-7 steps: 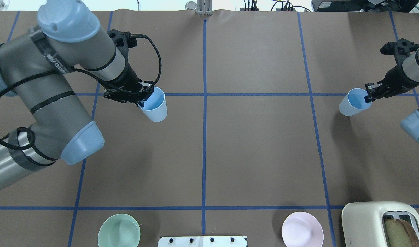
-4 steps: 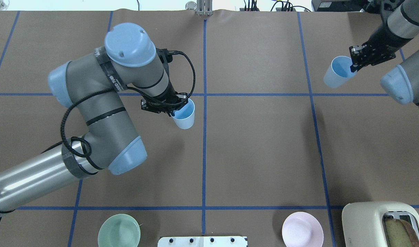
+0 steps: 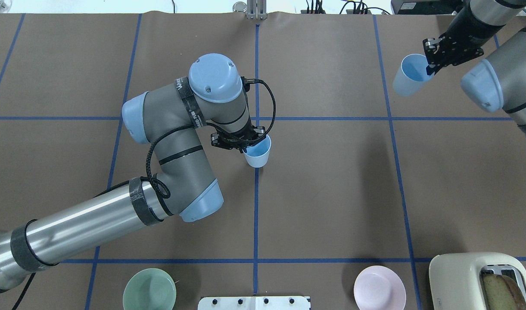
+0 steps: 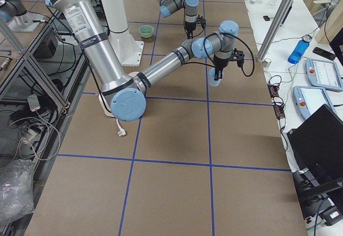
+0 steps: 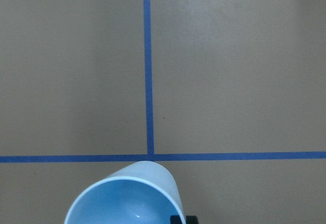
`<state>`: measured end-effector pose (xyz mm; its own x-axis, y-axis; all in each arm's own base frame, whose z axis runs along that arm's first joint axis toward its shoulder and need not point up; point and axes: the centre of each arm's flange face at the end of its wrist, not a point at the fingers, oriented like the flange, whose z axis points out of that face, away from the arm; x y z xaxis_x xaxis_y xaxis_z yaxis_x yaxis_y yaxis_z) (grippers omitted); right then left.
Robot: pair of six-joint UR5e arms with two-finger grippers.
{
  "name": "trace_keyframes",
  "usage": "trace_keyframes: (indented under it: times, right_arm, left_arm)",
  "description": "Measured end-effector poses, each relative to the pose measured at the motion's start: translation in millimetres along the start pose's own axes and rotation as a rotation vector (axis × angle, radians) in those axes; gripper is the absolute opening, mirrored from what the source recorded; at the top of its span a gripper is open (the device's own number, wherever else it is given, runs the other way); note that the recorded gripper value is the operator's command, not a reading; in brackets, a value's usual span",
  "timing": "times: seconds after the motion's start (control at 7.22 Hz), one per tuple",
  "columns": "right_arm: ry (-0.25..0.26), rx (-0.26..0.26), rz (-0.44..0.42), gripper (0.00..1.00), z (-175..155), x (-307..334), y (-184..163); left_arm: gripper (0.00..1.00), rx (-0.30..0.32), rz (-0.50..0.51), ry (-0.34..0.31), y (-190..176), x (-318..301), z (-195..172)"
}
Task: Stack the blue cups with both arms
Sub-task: 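Carry the cup to center with the left gripper while the right lifts its cup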
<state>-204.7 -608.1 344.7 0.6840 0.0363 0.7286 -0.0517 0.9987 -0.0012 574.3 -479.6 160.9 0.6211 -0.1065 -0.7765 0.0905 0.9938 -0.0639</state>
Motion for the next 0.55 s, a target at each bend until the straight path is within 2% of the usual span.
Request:
trace_keyframes:
  times: [0.55]
  right_arm:
    - [0.000, 0.000, 0.004, 0.00, 0.5, -1.5, -0.8]
  left_arm:
    - [0.00, -0.007, 0.008, -0.014, 7.6, -1.6, 12.3]
